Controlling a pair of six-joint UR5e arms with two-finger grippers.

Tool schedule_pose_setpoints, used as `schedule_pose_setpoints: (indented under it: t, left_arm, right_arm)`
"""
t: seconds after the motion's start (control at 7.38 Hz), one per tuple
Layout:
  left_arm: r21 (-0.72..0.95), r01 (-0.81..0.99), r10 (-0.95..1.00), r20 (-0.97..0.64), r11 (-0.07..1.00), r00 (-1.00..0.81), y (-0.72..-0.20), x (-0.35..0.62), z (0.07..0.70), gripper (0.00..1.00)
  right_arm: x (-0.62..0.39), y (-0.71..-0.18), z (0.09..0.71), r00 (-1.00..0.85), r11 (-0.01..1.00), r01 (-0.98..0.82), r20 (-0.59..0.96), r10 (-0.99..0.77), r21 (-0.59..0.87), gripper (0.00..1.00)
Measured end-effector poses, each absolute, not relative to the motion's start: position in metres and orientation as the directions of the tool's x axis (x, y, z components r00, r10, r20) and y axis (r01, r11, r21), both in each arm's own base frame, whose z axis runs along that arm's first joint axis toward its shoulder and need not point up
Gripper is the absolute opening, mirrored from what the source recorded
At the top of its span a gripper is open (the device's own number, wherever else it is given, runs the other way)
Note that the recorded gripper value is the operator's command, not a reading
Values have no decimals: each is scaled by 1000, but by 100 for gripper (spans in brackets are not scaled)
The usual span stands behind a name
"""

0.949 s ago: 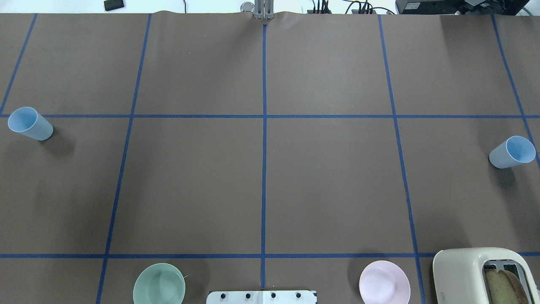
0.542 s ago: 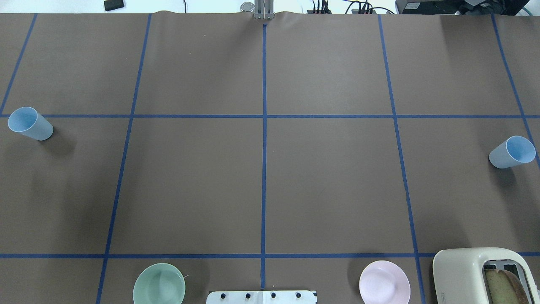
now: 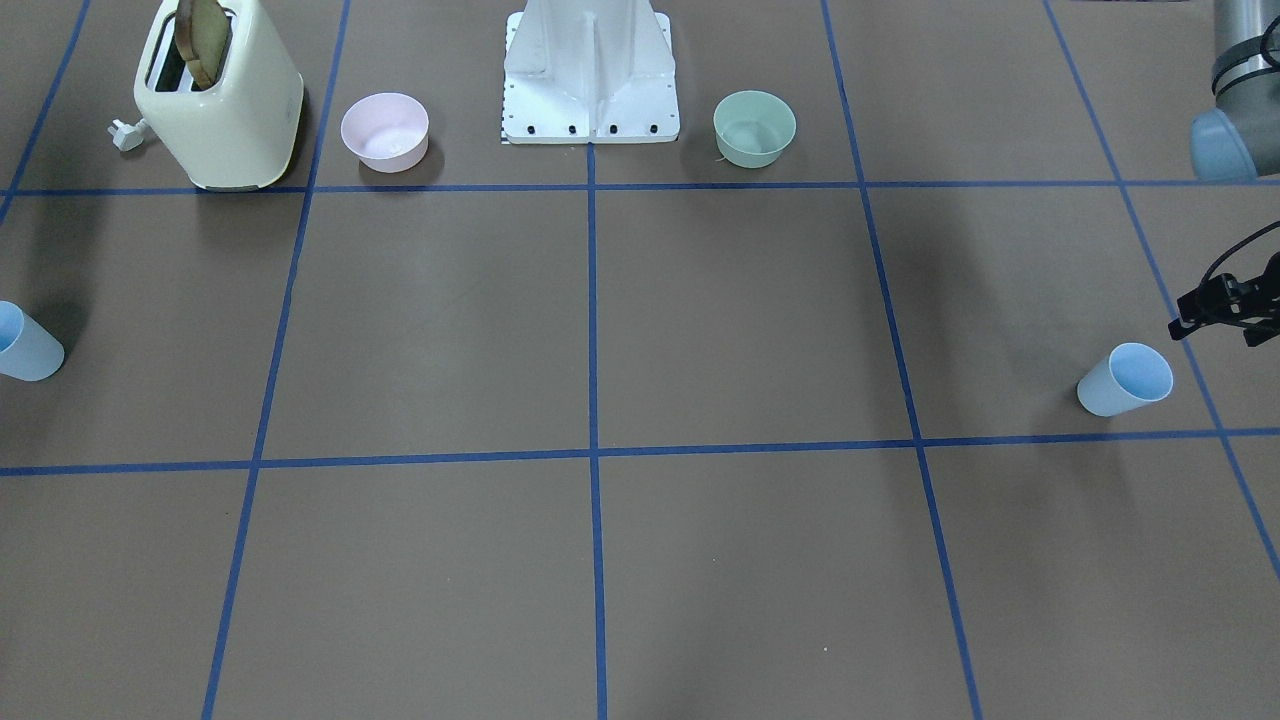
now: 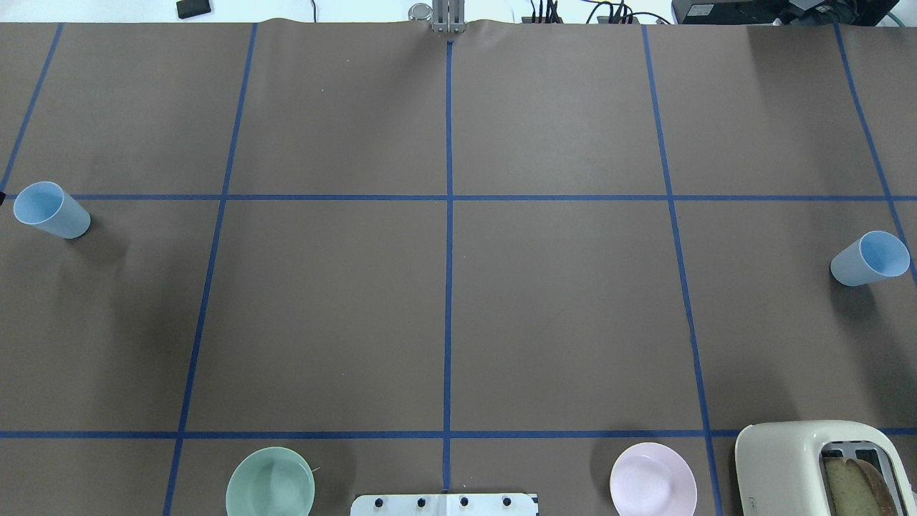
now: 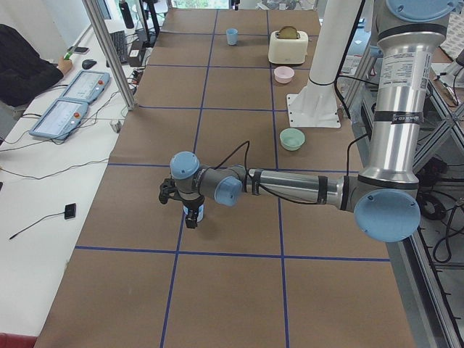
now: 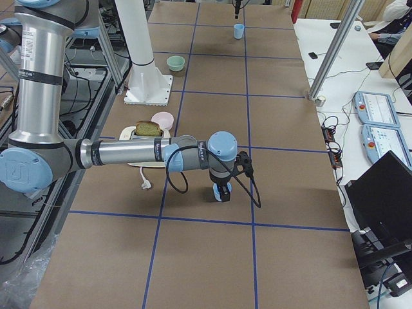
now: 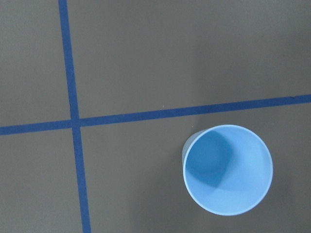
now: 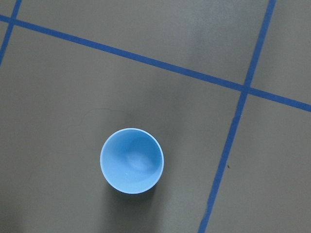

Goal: Stack blue cups with both arms

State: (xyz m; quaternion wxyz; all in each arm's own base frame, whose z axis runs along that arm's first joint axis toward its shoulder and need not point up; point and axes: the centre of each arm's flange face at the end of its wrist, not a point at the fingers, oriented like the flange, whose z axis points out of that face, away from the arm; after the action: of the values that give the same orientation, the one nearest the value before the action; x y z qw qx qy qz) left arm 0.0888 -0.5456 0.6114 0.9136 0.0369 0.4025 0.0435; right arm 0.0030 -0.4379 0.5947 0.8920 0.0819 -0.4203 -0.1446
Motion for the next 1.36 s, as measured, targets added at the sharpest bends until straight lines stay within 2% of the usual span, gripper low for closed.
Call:
schedule_pose_setpoints:
  t: [0.14, 0.54, 0.81, 0.95, 1.08, 1.22, 1.36]
  left_arm:
    - [103, -42, 104, -736, 994, 668, -554, 96, 612, 95]
    - [95, -48, 103, -742, 994, 662, -557, 117, 612, 78]
    - [86, -67, 109, -743, 994, 661, -554, 129, 621, 73]
    - [85, -72, 111, -743, 994, 660, -555, 132, 627, 59]
    - [81, -75, 111, -742, 994, 661, -556, 135, 631, 36]
    - [79, -76, 110, -742, 994, 661, -558, 136, 634, 6]
    - [81, -77, 112, -743, 994, 660, -560, 137, 633, 0]
  right_arm:
    - [-6, -436, 594, 601, 942, 195, 726, -336, 275, 98]
    - [-26, -435, 592, 587, 932, 221, 724, -364, 288, 98]
    - [-37, -435, 592, 578, 926, 242, 723, -378, 291, 98]
    - [-40, -435, 592, 576, 924, 248, 723, -382, 291, 98]
    - [-42, -435, 592, 574, 922, 254, 722, -387, 292, 98]
    - [-46, -435, 592, 575, 919, 262, 717, -393, 294, 98]
    - [-49, -436, 592, 579, 916, 270, 710, -400, 295, 98]
